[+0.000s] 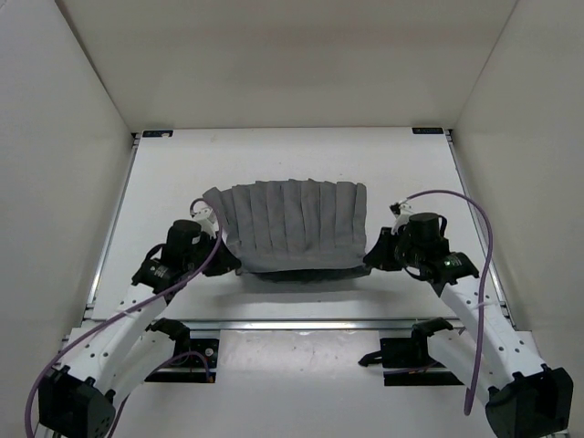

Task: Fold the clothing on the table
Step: Fold the skirt

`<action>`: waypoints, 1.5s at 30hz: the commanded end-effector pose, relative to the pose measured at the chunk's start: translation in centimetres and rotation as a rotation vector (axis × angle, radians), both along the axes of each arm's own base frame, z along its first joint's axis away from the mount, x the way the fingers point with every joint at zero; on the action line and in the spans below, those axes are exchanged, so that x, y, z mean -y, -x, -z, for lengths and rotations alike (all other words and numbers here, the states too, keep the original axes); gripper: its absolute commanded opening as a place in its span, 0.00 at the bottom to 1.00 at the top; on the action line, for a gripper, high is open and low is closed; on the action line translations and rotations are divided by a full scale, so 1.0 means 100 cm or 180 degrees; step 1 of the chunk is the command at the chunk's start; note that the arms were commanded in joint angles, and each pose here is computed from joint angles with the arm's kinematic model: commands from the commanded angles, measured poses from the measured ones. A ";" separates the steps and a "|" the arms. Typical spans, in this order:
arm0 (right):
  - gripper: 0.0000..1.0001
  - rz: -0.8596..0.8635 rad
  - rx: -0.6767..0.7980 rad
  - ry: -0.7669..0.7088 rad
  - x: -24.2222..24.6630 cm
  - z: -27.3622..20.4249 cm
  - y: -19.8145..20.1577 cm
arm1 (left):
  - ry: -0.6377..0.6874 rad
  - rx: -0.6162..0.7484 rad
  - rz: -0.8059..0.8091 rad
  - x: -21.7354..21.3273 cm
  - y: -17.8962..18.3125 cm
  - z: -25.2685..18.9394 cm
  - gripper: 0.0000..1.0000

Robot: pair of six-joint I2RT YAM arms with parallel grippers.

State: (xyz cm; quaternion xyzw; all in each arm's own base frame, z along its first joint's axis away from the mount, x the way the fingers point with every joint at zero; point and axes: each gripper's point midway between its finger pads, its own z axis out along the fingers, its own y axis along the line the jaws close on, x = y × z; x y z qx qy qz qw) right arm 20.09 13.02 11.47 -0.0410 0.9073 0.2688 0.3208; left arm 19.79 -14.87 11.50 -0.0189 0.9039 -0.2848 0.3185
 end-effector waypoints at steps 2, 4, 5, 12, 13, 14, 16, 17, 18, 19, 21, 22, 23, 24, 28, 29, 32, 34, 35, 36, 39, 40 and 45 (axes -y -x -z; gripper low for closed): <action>0.00 -0.0035 0.0329 0.0011 -0.005 -0.043 -0.030 | -0.0106 0.0168 -0.0196 -0.014 -0.030 -0.029 0.00; 0.00 -0.0017 0.0518 0.0011 -0.003 -0.067 -0.057 | -0.0044 0.0282 -0.0278 -0.019 -0.051 -0.042 0.00; 0.00 0.0007 0.0473 -0.0021 -0.004 -0.066 -0.071 | -0.0025 0.0327 -0.0350 -0.023 -0.066 -0.049 0.01; 0.00 0.0105 0.0745 -0.0002 -0.007 -0.099 -0.216 | -0.0016 0.0380 -0.0647 -0.028 -0.185 -0.065 0.05; 0.00 0.0077 0.0688 -0.0044 -0.007 -0.091 -0.242 | -0.0014 0.0374 -0.0687 -0.032 -0.197 -0.064 0.13; 0.03 0.0068 0.0849 -0.0107 -0.009 -0.111 -0.265 | 0.0030 0.0405 -0.0696 -0.031 -0.222 -0.063 0.27; 0.34 0.0101 0.0756 -0.0091 -0.004 -0.079 -0.312 | 0.0107 0.0377 -0.0889 -0.048 -0.267 -0.050 0.51; 0.36 0.0106 0.0923 -0.0098 -0.002 -0.094 -0.332 | 0.0288 0.0423 -0.0905 -0.051 -0.280 -0.055 0.51; 0.34 0.0164 0.0880 -0.0063 0.003 -0.084 -0.351 | 0.0455 0.0357 -0.0860 -0.049 -0.295 -0.050 0.55; 0.34 0.0103 0.0785 -0.0096 0.001 -0.066 -0.360 | 0.0518 0.0328 -0.0845 -0.052 -0.301 -0.049 0.67; 0.41 0.0150 0.0702 -0.0109 0.005 -0.062 -0.374 | 0.0627 0.0167 -0.0791 -0.047 -0.313 -0.037 0.67; 0.44 0.0143 0.0623 -0.0112 0.008 -0.051 -0.375 | 0.0603 0.0096 -0.0783 -0.045 -0.310 -0.028 0.64; 0.45 0.0142 0.0595 -0.0113 0.009 -0.049 -0.376 | 0.0590 0.0127 -0.0771 -0.044 -0.309 -0.031 0.65; 0.48 0.0139 0.0539 -0.0073 0.010 -0.041 -0.373 | 0.0551 0.0130 -0.0803 -0.046 -0.302 -0.024 0.66; 0.51 0.0259 0.0487 0.0094 0.016 -0.029 -0.354 | 0.0510 0.0125 -0.0843 -0.043 -0.262 -0.013 0.69; 0.51 0.0304 0.0437 0.0117 0.021 -0.024 -0.344 | 0.0499 0.0097 -0.0800 -0.038 -0.255 -0.011 0.69; 0.52 0.0443 0.0275 -0.0017 0.028 -0.011 -0.313 | 0.0285 -0.0019 -0.0797 -0.036 -0.223 0.008 0.70; 0.52 0.0548 0.0180 -0.0172 0.033 0.003 -0.291 | 0.0161 -0.0021 -0.0837 -0.036 -0.203 0.017 0.70; 0.52 0.0573 0.0224 -0.0228 0.031 0.000 -0.290 | 0.0140 -0.0062 -0.0891 -0.039 -0.193 0.021 0.71; 0.53 0.0585 0.0159 -0.0257 0.029 0.003 -0.278 | 0.0115 -0.0073 -0.0917 -0.040 -0.189 0.025 0.71; 0.55 0.0694 0.0033 -0.0337 0.031 0.018 -0.262 | 0.0065 -0.0109 -0.0974 -0.042 -0.173 0.037 0.72; 0.55 0.0752 -0.0013 -0.0423 0.031 0.022 -0.257 | 0.0068 -0.0159 -0.0953 -0.039 -0.168 0.043 0.72; 0.56 0.0897 -0.0039 -0.0738 0.020 0.032 -0.248 | 0.0068 -0.0226 -0.0939 -0.026 -0.176 0.056 0.71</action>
